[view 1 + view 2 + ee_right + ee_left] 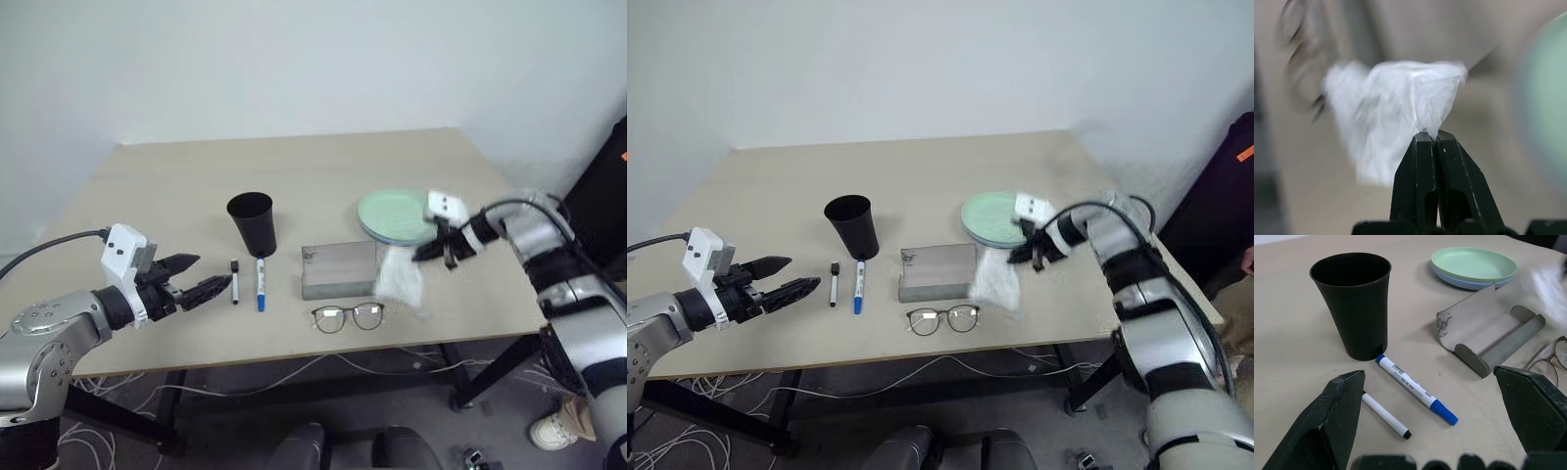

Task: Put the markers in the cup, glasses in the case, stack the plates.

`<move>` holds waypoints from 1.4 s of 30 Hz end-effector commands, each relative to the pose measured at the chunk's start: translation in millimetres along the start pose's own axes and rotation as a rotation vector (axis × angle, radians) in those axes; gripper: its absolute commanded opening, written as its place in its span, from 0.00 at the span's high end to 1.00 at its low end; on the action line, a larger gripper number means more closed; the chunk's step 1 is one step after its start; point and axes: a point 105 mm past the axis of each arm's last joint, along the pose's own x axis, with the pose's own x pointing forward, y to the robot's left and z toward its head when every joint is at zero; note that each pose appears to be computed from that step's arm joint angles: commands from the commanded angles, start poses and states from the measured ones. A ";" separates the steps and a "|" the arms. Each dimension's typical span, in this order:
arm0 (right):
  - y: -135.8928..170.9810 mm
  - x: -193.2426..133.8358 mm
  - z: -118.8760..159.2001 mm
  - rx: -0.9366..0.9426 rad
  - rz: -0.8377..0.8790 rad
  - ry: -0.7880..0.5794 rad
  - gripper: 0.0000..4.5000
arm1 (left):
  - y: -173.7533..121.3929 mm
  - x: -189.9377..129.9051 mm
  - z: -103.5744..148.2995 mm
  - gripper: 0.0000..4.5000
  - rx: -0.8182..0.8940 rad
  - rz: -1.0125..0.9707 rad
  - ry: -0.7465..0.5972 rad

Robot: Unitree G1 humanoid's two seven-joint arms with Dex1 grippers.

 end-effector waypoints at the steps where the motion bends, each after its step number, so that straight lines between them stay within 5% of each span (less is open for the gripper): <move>1: -29.1 -8.0 25.3 0.021 -0.196 -0.088 0.99 | -1.8 -2.2 14.6 0.00 0.042 -0.006 -0.038; 12: -75.5 2.1 13.4 0.006 -0.731 0.003 0.99 | -2.0 -3.8 15.3 0.00 0.042 0.001 -0.039; 15: -77.8 2.6 8.8 -0.011 -0.776 0.030 0.99 | -2.2 -4.5 15.0 0.00 0.041 0.003 -0.037; 19: -78.8 1.0 10.6 -0.022 -0.784 0.029 0.79 | -2.9 -5.7 14.6 0.00 0.040 0.004 -0.035; 23: -81.1 -7.2 24.9 -0.021 -0.768 -0.030 0.79 | -2.7 -7.0 13.9 0.00 0.038 0.006 -0.031; 29: -41.4 -18.0 72.7 -0.078 -0.268 -0.252 0.79 | -3.9 -4.3 11.7 0.00 0.050 -0.005 -0.015; 34: 9.5 -32.4 71.3 -0.159 0.132 -0.288 0.79 | -15.4 7.9 6.6 0.00 0.076 -0.066 0.014; 38: 31.2 -32.9 59.3 -0.159 0.222 -0.252 0.79 | -28.3 22.5 3.9 0.00 0.099 -0.134 0.032; 42: 40.2 -29.8 47.5 -0.155 0.228 -0.215 0.52 | -46.7 42.0 3.2 0.00 0.144 -0.228 0.046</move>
